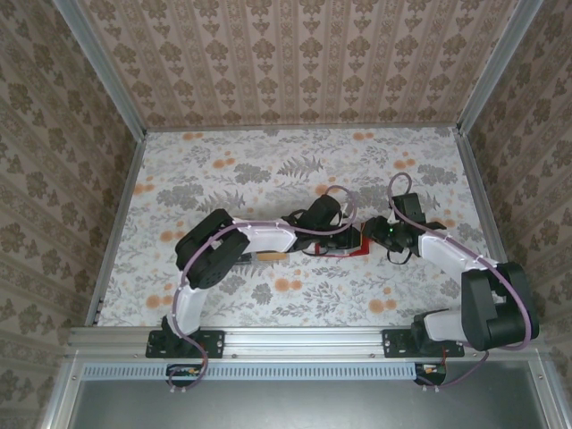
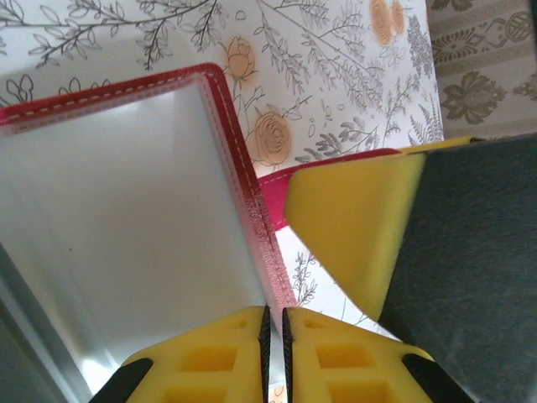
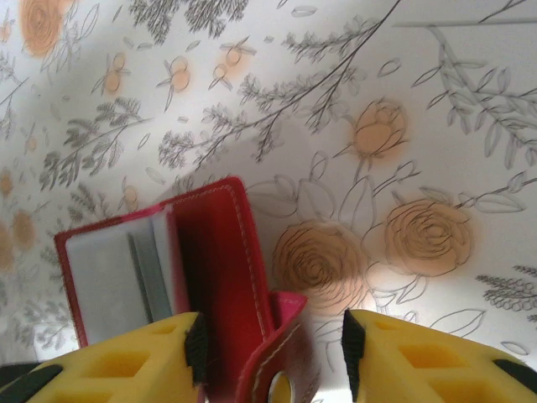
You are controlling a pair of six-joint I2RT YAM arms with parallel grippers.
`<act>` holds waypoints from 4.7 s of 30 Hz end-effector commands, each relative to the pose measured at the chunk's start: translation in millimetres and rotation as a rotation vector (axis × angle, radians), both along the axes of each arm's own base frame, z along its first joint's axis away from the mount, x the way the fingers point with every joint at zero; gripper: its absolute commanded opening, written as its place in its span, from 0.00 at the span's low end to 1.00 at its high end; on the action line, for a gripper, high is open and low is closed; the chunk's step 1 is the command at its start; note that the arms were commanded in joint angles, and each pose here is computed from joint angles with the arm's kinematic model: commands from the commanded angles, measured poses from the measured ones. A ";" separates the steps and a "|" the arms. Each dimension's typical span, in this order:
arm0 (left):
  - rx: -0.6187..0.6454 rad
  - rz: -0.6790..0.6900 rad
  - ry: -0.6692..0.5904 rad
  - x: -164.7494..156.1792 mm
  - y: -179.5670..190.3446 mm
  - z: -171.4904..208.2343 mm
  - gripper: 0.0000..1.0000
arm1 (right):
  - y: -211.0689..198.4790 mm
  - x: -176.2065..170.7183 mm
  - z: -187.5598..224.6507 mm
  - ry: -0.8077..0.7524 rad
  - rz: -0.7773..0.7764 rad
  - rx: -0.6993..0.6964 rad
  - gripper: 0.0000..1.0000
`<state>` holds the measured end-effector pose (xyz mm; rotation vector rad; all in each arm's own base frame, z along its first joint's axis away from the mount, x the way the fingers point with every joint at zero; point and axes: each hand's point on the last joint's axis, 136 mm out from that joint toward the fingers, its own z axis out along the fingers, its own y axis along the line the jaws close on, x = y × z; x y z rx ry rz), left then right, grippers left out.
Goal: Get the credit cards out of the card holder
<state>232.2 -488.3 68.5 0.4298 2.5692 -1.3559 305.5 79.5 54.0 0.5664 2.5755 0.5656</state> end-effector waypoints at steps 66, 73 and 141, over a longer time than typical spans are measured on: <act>0.143 0.111 -0.021 18.4 53.4 -11.2 0.75 | 9.2 8.3 -29.1 0.115 0.059 0.005 0.26; 0.095 0.089 -0.024 17.1 46.2 -7.7 0.88 | 9.0 8.2 -28.9 0.115 0.058 0.003 0.26; 0.069 0.113 0.002 20.1 49.6 -11.1 0.90 | 47.6 -4.5 -32.8 0.144 0.109 0.218 0.21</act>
